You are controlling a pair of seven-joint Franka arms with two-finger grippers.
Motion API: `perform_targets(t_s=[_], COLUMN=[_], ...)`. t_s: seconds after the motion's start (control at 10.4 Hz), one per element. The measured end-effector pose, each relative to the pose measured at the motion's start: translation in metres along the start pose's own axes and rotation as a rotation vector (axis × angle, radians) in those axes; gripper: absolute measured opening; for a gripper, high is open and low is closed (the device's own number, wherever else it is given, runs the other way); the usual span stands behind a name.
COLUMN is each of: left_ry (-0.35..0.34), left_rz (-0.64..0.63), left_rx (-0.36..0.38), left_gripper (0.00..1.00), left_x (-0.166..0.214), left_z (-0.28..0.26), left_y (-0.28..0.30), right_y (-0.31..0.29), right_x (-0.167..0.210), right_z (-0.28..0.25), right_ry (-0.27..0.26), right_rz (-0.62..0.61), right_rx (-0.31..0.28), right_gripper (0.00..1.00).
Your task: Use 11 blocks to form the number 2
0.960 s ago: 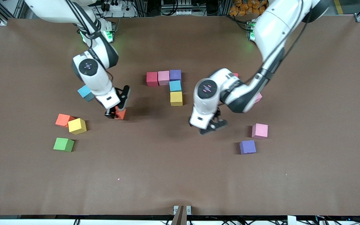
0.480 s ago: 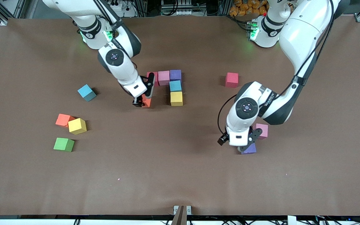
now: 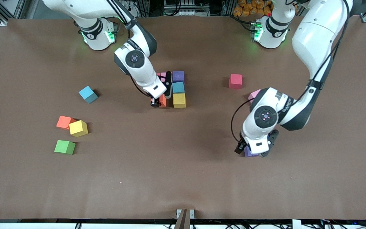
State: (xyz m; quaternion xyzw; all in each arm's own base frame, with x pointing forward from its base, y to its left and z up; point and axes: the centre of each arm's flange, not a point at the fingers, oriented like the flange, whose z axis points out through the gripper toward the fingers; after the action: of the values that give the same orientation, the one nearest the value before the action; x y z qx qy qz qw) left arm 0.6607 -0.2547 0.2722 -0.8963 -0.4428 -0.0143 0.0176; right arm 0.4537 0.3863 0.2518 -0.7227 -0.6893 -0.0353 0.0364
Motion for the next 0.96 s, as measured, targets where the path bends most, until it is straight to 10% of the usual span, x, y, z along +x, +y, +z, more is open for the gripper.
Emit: perform_targets(t_s=[0.96], left_ry=[-0.055], left_rz=[0.737], left_rx=[0.005], left_gripper=[1.00], left_x=[0.035], left_z=[0.028], left_y=[-0.011], right_y=[-0.009], right_x=[0.023], right_z=[0.045], right_ry=[-0.058], right_rz=[-0.042], right_rx=[0.032], right_gripper=[0.59])
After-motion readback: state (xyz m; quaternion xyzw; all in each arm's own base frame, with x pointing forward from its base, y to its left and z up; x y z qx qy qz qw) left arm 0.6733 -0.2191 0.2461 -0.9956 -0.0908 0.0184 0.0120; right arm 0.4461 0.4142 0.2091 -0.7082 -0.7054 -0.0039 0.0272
